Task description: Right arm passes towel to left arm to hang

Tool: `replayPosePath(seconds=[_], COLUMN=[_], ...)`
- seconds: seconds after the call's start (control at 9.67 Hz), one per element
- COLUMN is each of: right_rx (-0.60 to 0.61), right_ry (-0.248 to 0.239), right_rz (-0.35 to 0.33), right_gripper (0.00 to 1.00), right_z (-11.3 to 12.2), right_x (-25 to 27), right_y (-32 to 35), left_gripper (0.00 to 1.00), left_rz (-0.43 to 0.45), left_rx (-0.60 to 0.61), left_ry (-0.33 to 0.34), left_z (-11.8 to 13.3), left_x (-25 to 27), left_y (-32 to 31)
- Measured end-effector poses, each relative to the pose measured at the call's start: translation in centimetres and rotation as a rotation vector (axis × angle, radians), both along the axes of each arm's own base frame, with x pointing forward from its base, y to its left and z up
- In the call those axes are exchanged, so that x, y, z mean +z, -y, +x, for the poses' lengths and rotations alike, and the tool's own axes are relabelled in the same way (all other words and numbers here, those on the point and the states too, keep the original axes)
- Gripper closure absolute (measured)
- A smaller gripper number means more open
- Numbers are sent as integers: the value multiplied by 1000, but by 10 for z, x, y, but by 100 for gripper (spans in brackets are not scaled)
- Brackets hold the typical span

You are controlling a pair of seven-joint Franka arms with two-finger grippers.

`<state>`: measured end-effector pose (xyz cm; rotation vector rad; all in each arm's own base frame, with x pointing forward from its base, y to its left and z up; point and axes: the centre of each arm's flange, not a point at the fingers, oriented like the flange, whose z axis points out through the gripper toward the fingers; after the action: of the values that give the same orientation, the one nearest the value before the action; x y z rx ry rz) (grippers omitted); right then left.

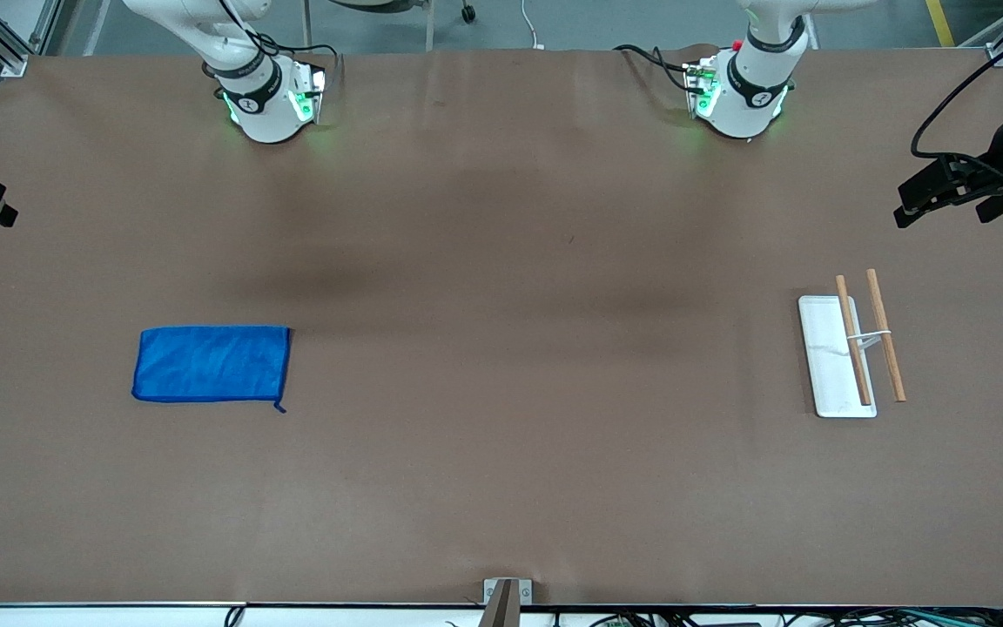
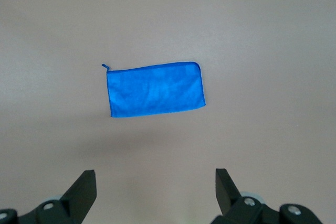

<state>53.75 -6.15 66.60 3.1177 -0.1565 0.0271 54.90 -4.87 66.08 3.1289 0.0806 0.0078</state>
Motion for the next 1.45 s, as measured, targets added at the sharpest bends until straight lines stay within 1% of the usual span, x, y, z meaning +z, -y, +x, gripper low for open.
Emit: replayPosePath(seconds=[0.41, 0.62, 0.72, 0.83, 0.93, 1.03, 1.14, 1.24, 1.34, 1.45], right_rx=[-1, 23, 39, 46, 53, 58, 63, 74, 98, 130], right_ry=[0, -5, -18, -51, -93, -120, -134, -142, -138, -124], right_rz=[0, -1, 0, 4, 9, 12, 12, 12, 11, 8], right_gripper=[0, 0, 0, 0, 0, 0, 0, 0, 0, 0], right_z=[0, -1, -1, -1, 5, 16, 28, 39, 48, 54], right_x=[0, 0, -3, -12, -37, -75, -119, -165, -209, -252], right_y=[1, 1, 1, 2, 3, 3, 3, 4, 4, 6], left_gripper=[0, 0, 0, 0, 0, 0, 0, 0, 0, 0], left_rz=[0, 0, 0, 0, 0, 0, 0, 0, 0, 0], left_rx=[0, 0, 0, -1, 0, 5, 9, 10, 10, 10], left_ry=[-3, -4, -4, -4, -6, -10, -15, -17, -19, -21], left_z=[1, 1, 1, 1, 2, 4, 6, 7, 7, 8], left_x=[-2, -2, -2, -2, -3, -6, -9, -10, -11, -13], left_y=[0, 0, 0, 0, -1, -3, -5, -6, -6, -5])
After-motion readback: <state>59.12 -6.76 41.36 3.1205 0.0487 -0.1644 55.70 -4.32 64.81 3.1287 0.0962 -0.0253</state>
